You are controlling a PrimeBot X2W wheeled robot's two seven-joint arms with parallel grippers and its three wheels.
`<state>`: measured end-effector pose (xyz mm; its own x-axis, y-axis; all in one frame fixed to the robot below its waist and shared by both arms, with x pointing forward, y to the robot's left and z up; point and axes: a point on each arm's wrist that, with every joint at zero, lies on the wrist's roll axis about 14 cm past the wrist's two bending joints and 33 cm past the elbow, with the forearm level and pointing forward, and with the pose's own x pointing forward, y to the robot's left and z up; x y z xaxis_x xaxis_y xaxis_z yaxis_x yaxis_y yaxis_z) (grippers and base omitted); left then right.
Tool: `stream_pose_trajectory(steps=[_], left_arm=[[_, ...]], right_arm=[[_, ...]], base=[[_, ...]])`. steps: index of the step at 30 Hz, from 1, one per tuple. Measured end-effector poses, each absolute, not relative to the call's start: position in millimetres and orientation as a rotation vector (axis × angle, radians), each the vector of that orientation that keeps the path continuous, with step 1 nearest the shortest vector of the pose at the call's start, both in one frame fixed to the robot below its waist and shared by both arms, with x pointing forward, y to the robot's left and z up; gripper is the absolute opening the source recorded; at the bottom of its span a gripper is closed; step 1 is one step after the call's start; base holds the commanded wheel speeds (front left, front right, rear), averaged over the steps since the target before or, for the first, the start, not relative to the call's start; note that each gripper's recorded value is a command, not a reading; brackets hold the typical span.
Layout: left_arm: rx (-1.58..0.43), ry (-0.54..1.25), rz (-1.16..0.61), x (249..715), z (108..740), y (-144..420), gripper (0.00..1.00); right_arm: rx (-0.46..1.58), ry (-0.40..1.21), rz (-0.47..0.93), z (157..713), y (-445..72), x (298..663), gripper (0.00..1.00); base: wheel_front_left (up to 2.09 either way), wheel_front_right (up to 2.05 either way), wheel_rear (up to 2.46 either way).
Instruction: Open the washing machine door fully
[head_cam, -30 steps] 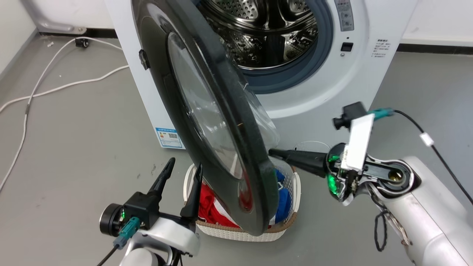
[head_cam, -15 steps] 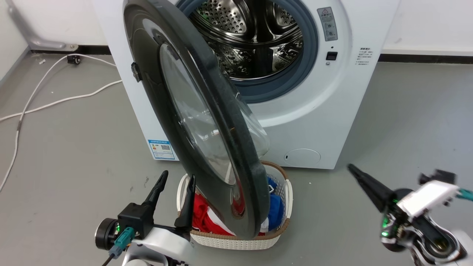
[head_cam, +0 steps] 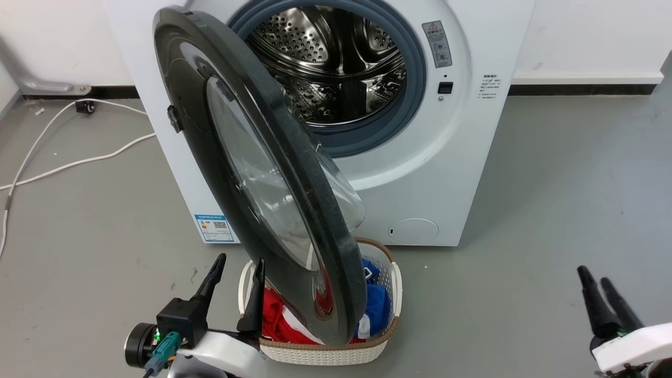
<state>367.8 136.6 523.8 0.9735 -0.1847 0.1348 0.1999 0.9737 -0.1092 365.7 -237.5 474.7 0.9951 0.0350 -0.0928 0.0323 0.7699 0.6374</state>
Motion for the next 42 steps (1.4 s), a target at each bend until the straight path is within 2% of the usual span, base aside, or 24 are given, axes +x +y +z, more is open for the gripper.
stream_pose_trajectory(steps=[6, 10, 13, 21, 42], left_arm=[[-0.114, -0.124, -0.189, 368.1, 523.8, 140.3, 1.0], [-0.104, -0.123, -0.174, 368.5, 523.1, 147.0, 1.0], [-0.099, -0.119, -0.167, 368.6, 522.0, 148.8, 1.0], [-0.091, -0.091, -0.16, 369.0, 513.0, 151.9, 1.0], [-0.074, -0.088, -0.146, 370.2, 512.3, 157.4, 1.0]], right_arm=[[0.319, -0.04, -0.004, 509.7, -260.9, 377.7, 1.0], [0.181, -0.134, 0.009, 534.4, -246.7, 376.7, 1.0], [0.105, -0.137, 0.024, 539.3, -230.7, 369.0, 1.0], [0.088, -0.083, 0.038, 532.6, -200.7, 348.8, 1.0], [0.107, -0.067, 0.061, 535.1, -184.8, 344.3, 1.0]], base=[[0.0, 0.0, 0.0], [0.0, 0.0, 0.0], [0.0, 0.0, 0.0], [0.0, 0.0, 0.0], [0.0, 0.0, 0.0]])
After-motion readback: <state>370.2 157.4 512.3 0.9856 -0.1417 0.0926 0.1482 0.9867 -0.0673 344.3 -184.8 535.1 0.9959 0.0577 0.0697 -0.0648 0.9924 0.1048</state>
